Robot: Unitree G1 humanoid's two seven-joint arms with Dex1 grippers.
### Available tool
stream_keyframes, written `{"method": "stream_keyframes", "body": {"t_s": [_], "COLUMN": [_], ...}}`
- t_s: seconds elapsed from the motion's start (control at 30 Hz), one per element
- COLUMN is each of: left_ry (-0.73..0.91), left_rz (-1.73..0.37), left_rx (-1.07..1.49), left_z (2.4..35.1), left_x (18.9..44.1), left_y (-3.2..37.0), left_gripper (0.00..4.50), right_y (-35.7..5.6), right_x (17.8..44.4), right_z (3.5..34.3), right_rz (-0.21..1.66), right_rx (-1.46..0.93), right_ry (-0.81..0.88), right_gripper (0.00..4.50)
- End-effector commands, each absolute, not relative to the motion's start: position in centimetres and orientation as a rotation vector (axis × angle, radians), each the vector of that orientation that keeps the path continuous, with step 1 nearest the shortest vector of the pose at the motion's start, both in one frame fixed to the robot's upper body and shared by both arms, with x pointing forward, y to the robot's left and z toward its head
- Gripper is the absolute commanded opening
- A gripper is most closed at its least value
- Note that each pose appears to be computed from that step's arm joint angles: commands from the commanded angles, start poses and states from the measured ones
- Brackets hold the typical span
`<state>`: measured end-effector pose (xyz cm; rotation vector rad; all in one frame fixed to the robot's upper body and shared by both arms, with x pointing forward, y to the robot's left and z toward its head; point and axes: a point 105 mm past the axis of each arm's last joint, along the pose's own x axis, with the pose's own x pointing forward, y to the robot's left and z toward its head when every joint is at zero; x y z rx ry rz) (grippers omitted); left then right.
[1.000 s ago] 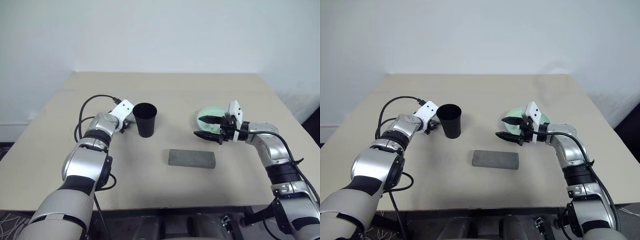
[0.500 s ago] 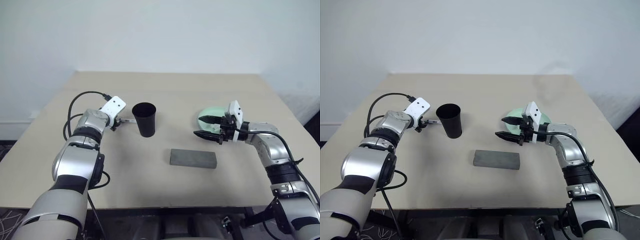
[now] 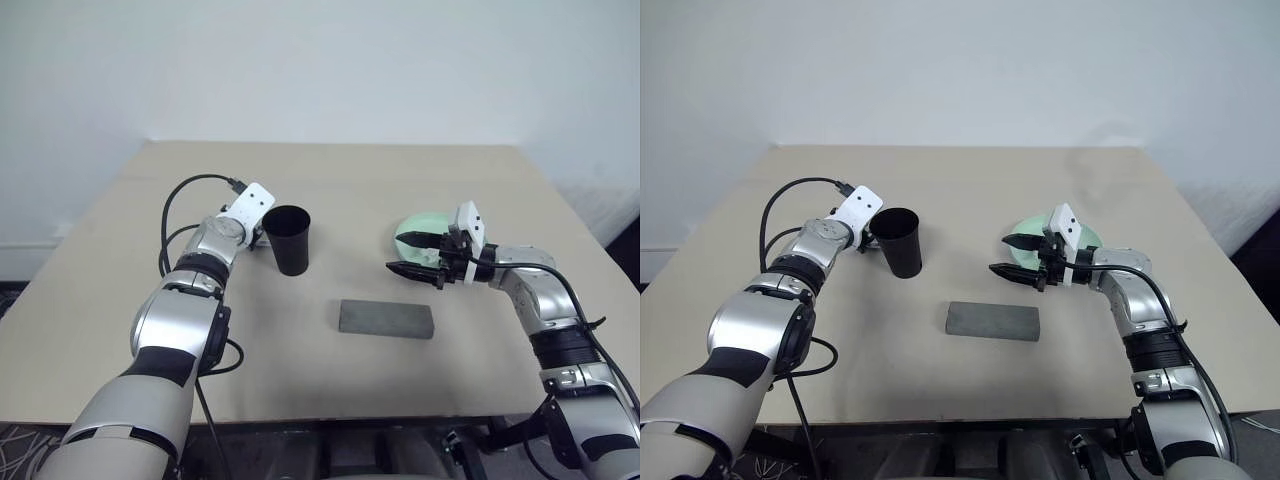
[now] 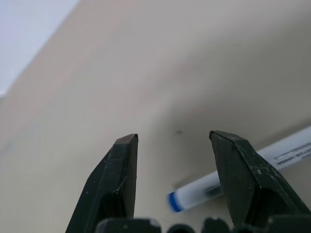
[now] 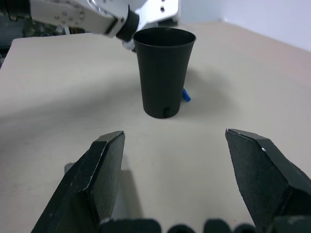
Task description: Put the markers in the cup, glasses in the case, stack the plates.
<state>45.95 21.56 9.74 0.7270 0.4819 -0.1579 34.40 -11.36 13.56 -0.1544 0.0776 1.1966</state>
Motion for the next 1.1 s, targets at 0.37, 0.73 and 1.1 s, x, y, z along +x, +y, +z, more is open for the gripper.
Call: {"method": "stream_keyframes", "body": {"t_s": [0.37,0.73,1.1], "left_ry": [0.666,0.775,0.713], "left_rz": [-0.269,-0.435,-0.454], "left_rx": [0.733,0.828,0.723], "left_z": [6.5,5.2,7.0], "left_x": [43.9,41.6,40.3], "left_y": [22.6,25.3,26.9], "left_gripper": [2.44,2.44,2.44], "right_y": [-12.2,-11.8,-11.3], "right_x": [34.1,34.6,34.8], "right_z": [15.1,15.1,15.1], "right_rz": [1.161,1.163,1.181], "right_rx": [-0.167,-0.161,-0.16], "right_ry": [0.023,0.02,0.015], "right_gripper": [3.6,3.6,3.6]}}
